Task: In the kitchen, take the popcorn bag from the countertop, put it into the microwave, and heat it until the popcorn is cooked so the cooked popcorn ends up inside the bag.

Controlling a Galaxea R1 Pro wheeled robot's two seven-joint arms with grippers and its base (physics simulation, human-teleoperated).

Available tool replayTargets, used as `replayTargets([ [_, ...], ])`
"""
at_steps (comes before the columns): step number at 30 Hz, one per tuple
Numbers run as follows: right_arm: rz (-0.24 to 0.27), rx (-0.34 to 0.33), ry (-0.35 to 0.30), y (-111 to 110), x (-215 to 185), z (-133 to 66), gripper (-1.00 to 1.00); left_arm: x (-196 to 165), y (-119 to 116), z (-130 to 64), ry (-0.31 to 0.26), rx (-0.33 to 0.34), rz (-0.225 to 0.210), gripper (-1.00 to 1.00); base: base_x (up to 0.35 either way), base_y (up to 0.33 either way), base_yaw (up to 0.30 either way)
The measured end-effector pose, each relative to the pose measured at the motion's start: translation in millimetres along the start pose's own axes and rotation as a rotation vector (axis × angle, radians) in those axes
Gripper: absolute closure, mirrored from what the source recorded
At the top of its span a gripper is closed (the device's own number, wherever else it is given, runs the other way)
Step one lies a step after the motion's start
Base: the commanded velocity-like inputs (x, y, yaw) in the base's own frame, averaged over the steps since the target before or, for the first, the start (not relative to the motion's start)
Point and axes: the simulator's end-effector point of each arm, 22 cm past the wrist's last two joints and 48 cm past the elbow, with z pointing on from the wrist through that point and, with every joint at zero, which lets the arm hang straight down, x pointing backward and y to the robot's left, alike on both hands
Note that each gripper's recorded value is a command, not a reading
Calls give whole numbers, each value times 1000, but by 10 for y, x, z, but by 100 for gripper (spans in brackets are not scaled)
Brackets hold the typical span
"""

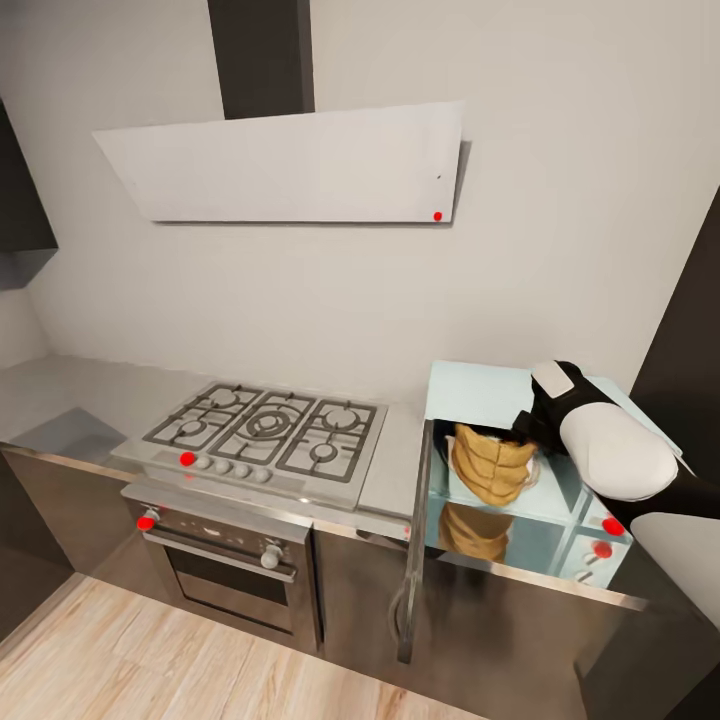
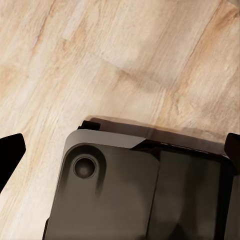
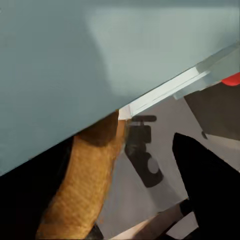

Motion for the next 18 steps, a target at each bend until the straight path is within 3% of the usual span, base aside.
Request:
replayTargets([
  [18,1,-2,0,6,0,0,-100,0,-2,0,0,0,0,-100,0,0,0],
])
